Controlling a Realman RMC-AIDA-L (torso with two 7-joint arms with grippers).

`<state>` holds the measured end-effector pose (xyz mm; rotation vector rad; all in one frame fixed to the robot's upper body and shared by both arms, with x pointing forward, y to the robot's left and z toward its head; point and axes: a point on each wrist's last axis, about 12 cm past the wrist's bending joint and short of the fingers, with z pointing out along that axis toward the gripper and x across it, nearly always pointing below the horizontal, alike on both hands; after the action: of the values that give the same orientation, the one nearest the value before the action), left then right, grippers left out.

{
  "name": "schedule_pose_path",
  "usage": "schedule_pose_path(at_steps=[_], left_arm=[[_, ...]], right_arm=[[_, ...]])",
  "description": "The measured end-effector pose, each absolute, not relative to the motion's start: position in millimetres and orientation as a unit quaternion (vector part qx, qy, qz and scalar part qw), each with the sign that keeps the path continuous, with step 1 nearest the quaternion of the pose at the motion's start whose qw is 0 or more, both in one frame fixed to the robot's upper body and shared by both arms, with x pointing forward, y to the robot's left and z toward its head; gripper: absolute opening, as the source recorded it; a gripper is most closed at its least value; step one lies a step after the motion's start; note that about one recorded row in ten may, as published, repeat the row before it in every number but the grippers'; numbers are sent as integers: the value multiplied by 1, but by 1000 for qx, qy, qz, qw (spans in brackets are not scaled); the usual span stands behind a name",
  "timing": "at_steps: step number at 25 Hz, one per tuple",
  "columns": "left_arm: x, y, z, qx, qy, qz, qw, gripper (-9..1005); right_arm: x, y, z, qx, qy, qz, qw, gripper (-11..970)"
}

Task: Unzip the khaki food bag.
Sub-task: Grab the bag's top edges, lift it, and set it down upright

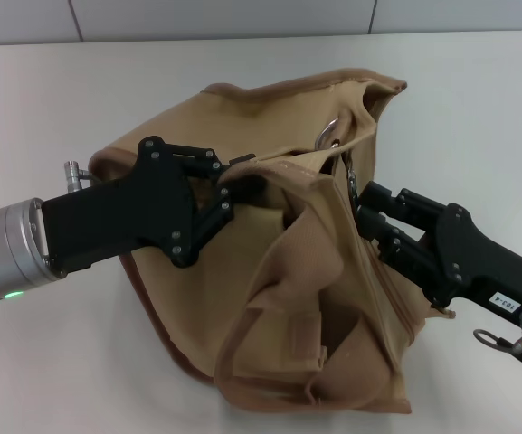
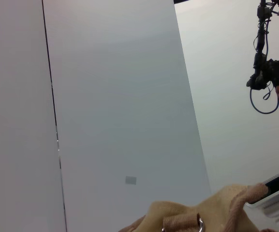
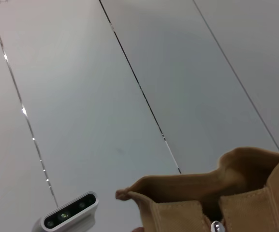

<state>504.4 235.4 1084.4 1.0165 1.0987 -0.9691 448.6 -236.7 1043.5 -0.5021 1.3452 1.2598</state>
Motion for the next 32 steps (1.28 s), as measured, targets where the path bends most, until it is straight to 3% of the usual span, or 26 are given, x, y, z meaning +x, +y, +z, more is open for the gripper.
schedule_pose_path(at_steps=[4,32], left_arm=[[506,234,1085,445,478,-425,626,60],[506,232,1086,447,475,-429,625,60]], right_arm=[[451,-236,1042,-210,582,535,575,378],[469,-248,1049,-212,608,542,540,391]])
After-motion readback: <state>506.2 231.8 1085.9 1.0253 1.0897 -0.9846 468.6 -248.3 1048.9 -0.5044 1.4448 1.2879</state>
